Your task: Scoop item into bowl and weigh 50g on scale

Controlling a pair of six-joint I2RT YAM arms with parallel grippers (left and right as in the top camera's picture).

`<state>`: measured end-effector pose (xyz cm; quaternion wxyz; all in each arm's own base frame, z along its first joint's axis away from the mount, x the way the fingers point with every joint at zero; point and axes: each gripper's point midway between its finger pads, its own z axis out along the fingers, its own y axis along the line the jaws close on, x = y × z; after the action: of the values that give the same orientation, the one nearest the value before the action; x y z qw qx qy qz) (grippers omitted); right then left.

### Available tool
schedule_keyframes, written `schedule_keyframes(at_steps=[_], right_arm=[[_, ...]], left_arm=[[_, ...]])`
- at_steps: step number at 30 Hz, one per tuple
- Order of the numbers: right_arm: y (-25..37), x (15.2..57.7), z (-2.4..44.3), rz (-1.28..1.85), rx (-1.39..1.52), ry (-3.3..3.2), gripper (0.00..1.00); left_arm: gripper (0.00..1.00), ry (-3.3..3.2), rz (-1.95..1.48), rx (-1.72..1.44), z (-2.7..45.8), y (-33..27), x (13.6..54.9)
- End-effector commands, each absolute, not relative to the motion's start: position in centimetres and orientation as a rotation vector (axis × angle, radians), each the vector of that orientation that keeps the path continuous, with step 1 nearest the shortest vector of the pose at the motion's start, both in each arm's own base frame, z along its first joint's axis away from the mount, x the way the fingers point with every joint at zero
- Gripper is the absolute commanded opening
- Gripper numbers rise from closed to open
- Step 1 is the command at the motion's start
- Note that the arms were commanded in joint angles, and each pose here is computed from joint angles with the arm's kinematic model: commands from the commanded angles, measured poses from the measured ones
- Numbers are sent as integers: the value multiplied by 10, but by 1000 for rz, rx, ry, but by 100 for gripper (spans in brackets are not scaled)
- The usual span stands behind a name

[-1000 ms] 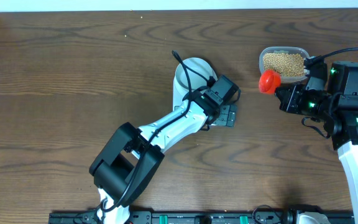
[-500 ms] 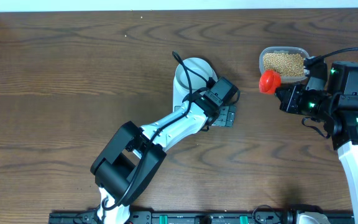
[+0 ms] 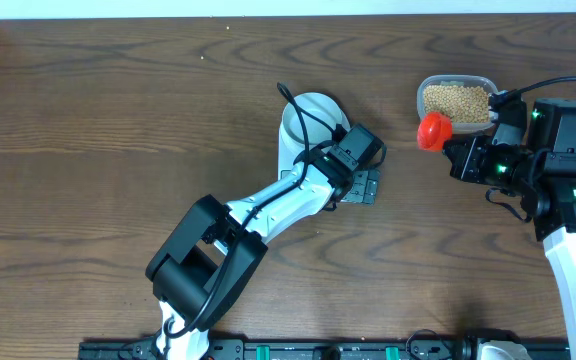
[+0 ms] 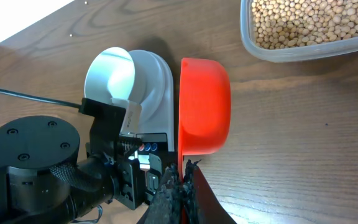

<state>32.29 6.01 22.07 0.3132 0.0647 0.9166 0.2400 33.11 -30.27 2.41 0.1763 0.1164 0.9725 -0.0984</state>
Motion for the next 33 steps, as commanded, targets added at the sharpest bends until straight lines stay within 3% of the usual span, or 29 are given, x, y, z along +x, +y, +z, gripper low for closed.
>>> schedule_keyframes(at_steps=[1,33], right_arm=[[59,324,232,618,139,2386,1],[59,324,232,618,138,2383,1]], left_arm=[[98,2794,-261,334,10,-297,323],[98,2813,-252,361,7,-300,313]])
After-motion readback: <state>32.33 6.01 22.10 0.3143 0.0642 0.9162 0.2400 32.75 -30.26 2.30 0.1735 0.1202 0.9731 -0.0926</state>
